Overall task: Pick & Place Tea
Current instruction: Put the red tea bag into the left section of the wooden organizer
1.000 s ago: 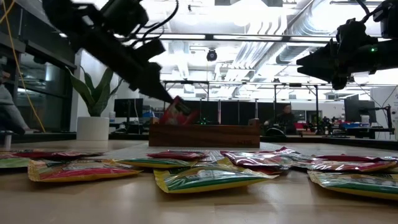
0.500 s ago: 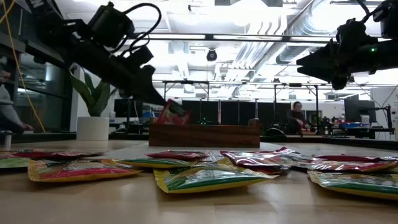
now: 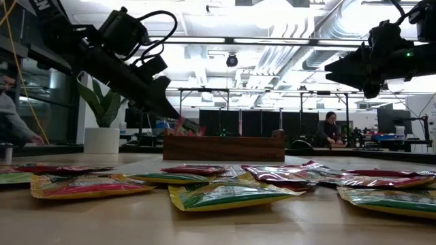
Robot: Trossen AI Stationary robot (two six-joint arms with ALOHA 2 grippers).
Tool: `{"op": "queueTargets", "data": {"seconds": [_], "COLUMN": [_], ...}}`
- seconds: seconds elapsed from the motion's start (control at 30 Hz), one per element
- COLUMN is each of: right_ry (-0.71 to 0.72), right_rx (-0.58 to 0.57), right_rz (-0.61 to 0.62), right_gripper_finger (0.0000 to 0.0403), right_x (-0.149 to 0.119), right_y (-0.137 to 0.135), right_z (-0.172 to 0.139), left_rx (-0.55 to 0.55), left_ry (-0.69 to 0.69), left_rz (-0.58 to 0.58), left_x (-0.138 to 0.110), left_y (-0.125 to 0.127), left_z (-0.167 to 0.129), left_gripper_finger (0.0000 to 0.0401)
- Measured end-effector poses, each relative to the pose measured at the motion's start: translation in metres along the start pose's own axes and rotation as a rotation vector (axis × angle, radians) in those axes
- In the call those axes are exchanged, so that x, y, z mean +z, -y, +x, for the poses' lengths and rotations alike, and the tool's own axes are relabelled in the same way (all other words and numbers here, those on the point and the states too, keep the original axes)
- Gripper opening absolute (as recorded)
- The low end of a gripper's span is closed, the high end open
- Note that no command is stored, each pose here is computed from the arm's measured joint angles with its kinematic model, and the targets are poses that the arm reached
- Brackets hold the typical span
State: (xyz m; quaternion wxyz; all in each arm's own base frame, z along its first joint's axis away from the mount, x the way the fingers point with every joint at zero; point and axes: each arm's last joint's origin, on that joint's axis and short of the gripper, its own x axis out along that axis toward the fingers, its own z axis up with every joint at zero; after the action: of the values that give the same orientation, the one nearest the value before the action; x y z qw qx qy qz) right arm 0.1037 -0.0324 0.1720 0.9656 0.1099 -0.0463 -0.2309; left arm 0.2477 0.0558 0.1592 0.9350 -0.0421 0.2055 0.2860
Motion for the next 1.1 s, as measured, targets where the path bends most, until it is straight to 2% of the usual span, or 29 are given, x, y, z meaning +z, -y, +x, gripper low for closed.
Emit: {"op": "queueTargets", "data": {"seconds": [0.33, 0.43, 0.6, 0.8, 0.97, 1.1], "right_ry": [0.0, 0.0, 0.0, 0.0, 0.0, 0.0], "right_rx": [0.0, 0.0, 0.0, 0.0, 0.0, 0.0], "right_rz": [0.0, 0.0, 0.0, 0.0, 0.0, 0.0], "right_gripper_finger": [0.0165, 0.0165, 0.0165, 0.0165, 0.0165, 0.0165], "right_x": [0.0, 0.0, 0.0, 0.0, 0.0, 0.0], "right_y": [0.0, 0.0, 0.0, 0.0, 0.0, 0.0], "right_z": [0.0, 0.0, 0.0, 0.0, 0.0, 0.0], "left_rx": [0.14, 0.129, 0.013, -0.127, -0.291, -0.514], "left_ry": [0.021, 0.052, 0.045, -0.075, -0.241, -0.426], "left_rz": [0.021, 0.036, 0.055, 0.048, -0.008, -0.054], "left_x": [0.002, 0.01, 0.021, 0.037, 0.048, 0.052], "left_y": [-0.004, -0.005, 0.0, 0.001, 0.005, 0.01], "left_z": [-0.002, -0.009, -0.03, -0.046, -0.055, -0.064], "left_gripper_finger": [0.0019, 0.003, 0.0037, 0.0043, 0.0087, 0.0138]}}
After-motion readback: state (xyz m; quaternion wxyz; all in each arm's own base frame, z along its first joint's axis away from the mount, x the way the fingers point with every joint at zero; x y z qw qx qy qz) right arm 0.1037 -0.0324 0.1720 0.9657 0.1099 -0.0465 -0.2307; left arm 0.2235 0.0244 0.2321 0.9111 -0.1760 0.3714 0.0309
